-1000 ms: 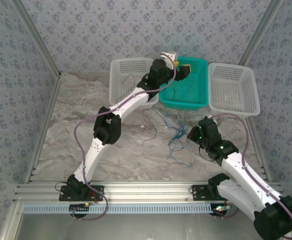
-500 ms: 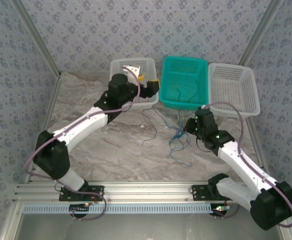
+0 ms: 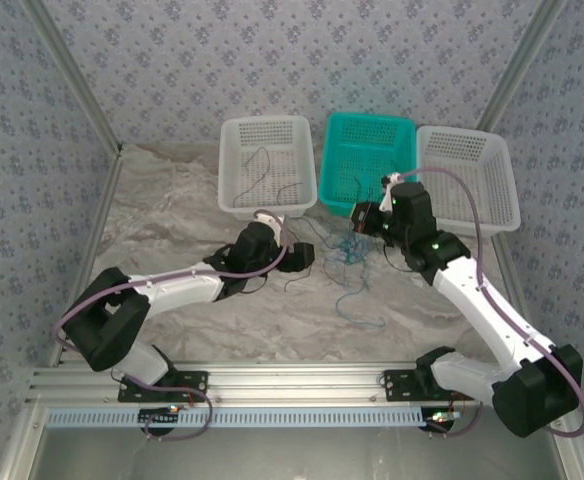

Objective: Untangle the cables

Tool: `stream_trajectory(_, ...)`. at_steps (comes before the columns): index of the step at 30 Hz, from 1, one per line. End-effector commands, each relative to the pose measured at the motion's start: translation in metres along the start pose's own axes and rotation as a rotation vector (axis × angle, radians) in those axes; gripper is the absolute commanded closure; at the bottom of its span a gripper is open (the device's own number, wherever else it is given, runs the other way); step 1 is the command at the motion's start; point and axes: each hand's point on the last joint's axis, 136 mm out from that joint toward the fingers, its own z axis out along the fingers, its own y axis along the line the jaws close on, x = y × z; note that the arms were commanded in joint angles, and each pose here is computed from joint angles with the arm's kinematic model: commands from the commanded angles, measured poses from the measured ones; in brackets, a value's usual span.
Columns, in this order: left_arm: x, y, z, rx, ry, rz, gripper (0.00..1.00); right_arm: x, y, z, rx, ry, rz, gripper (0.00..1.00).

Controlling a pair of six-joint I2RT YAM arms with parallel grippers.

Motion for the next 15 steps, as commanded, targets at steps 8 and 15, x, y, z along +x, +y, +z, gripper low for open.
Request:
stream_trajectory(8,-0.037,-0.074,-0.029,0.204,-0.127,0.249,0.11,0.000,0.026,0.006,-0.061,0.026,0.014,1.00)
stream_trajectory(15,-0.041,-0.090,-0.024,0.242,-0.087,0.363,0.12,0.003,0.045,0.005,-0.099,0.036,0.002,1.00)
